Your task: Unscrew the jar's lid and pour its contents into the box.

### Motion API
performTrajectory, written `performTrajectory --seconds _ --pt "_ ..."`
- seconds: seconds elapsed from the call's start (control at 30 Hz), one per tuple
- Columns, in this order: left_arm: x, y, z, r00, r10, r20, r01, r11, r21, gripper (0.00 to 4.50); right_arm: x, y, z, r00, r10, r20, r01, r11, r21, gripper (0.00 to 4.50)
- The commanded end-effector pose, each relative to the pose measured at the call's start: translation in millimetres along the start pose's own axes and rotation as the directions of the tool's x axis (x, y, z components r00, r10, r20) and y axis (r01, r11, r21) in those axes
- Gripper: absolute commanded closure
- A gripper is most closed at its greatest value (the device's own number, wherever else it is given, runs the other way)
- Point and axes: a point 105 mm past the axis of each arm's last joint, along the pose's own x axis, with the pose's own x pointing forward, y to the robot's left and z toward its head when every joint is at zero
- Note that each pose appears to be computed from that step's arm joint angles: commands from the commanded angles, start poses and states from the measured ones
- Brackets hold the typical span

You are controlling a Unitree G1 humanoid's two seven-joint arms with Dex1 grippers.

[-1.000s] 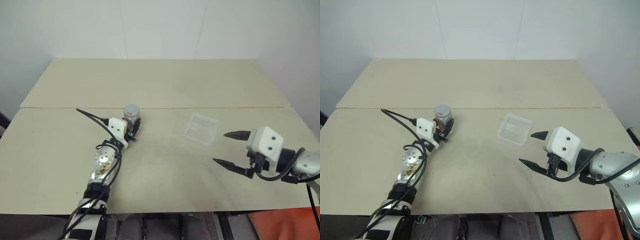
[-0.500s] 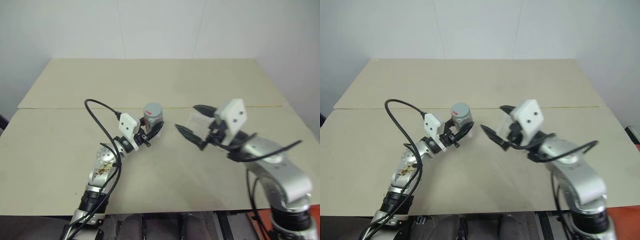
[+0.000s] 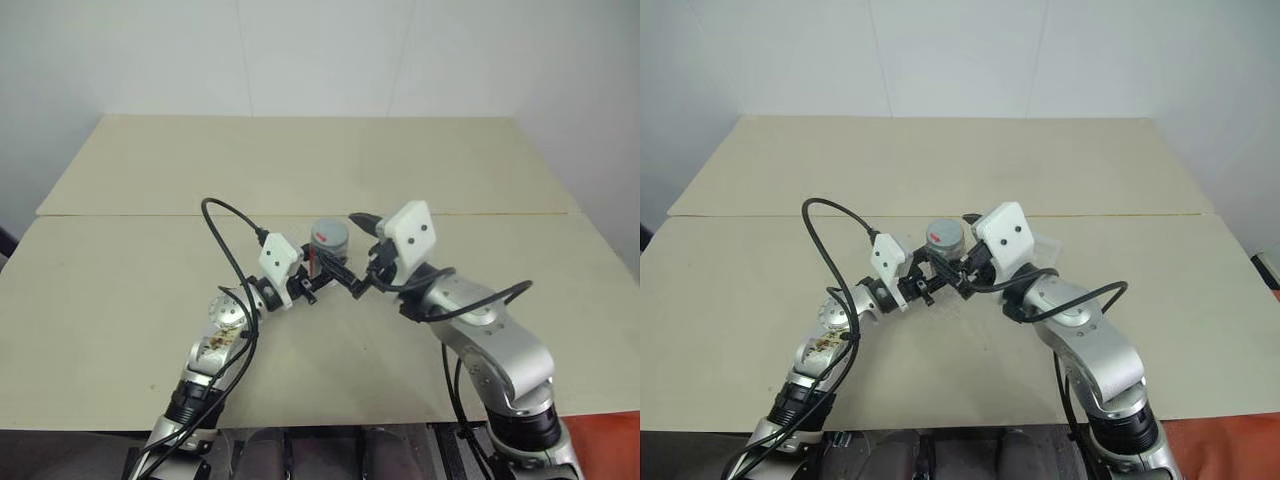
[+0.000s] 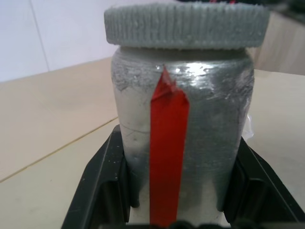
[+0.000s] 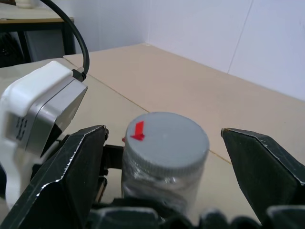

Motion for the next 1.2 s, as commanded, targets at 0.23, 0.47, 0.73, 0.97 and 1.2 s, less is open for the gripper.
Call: performTrajectory --seconds 0.23,0.47,0.73,0.97,1.2 --pt "2.8 3.0 20.8 0.997 0.026 0.079 -0.030 0.998 0.048 2.51 6.2 -2.2 11.2 0.998 -0.021 0.065 0.020 1.000 0.016 0.00" --pt "3.5 1.9 19.4 0.997 0.024 0.077 -0.028 0.998 0.055 2.51 7.3 -3.2 12.9 0.997 -0.023 0.079 0.021 1.000 0.021 0.00" --pt "4.2 2.7 17.5 0.997 0.024 0.078 -0.029 0.998 0.064 2.51 7.8 -3.6 12.6 0.996 -0.025 0.085 0.021 0.999 0.047 0.00" --pt "3.0 0.0 14.1 0.997 0.015 0.073 -0.019 0.998 0.060 2.51 7.8 -3.8 12.2 0.996 -0.022 0.087 0.017 0.998 0.058 0.55" --pt "2.9 -0.5 13.7 0.997 0.016 0.073 -0.021 0.998 0.061 2.51 8.7 -3.9 10.5 0.997 -0.022 0.080 0.017 0.998 0.060 1.65"
